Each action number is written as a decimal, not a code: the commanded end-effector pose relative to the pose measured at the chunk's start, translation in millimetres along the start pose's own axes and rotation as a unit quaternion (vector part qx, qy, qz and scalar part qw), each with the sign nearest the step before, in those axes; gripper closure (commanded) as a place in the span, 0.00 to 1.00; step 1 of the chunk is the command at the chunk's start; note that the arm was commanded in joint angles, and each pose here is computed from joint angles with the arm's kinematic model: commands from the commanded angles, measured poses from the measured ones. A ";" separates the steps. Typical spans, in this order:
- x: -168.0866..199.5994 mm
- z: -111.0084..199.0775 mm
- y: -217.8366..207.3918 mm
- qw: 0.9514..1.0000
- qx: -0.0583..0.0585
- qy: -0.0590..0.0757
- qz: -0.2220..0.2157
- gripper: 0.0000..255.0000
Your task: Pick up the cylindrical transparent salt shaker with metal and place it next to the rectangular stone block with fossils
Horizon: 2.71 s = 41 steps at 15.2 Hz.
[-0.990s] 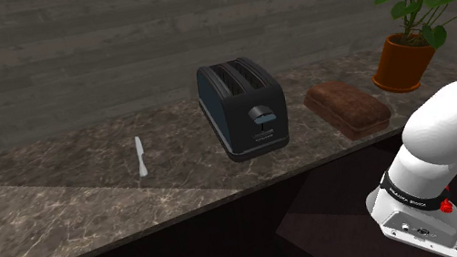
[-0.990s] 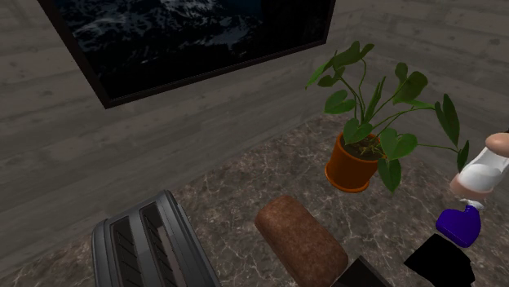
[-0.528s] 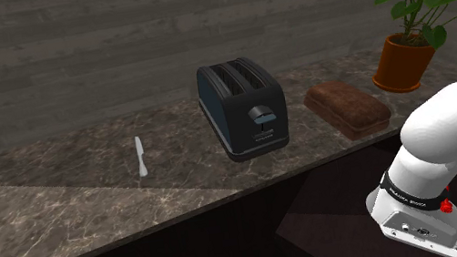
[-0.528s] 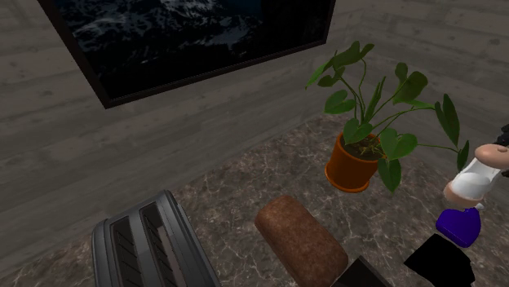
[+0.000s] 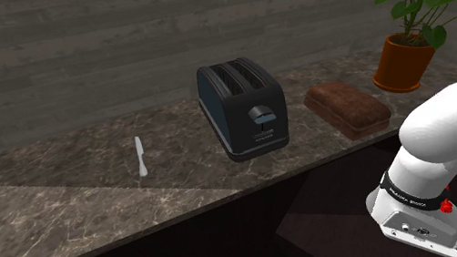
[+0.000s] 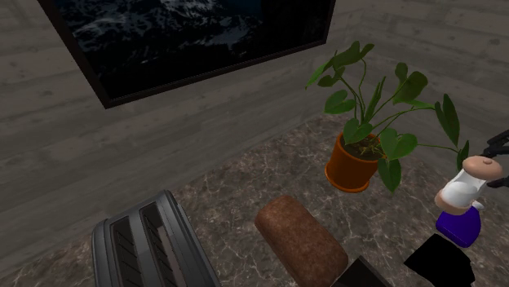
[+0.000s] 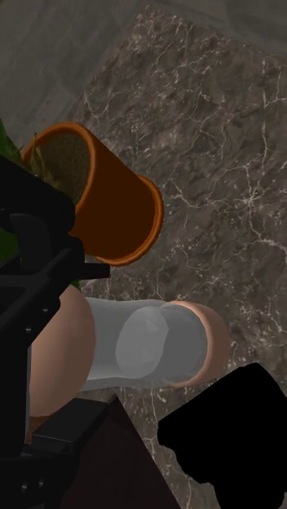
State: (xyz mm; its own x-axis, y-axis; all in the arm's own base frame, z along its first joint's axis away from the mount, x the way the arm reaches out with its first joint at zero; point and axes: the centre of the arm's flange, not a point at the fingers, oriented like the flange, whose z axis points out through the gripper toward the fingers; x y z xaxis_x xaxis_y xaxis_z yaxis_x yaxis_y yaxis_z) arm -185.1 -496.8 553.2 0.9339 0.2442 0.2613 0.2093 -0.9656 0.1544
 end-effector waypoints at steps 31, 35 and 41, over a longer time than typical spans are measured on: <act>-44.4 159.7 -24.9 1.000 0.000 0.000 0.000 1.00; -44.4 159.7 -24.9 1.000 0.000 0.000 0.000 1.00; -44.4 159.7 -24.9 1.000 0.000 0.000 0.000 0.00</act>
State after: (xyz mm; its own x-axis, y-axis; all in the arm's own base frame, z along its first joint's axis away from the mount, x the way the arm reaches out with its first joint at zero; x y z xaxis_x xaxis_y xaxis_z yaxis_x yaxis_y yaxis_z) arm -185.4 -497.9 385.6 0.9339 0.2443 0.2612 0.2093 -0.9655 0.1549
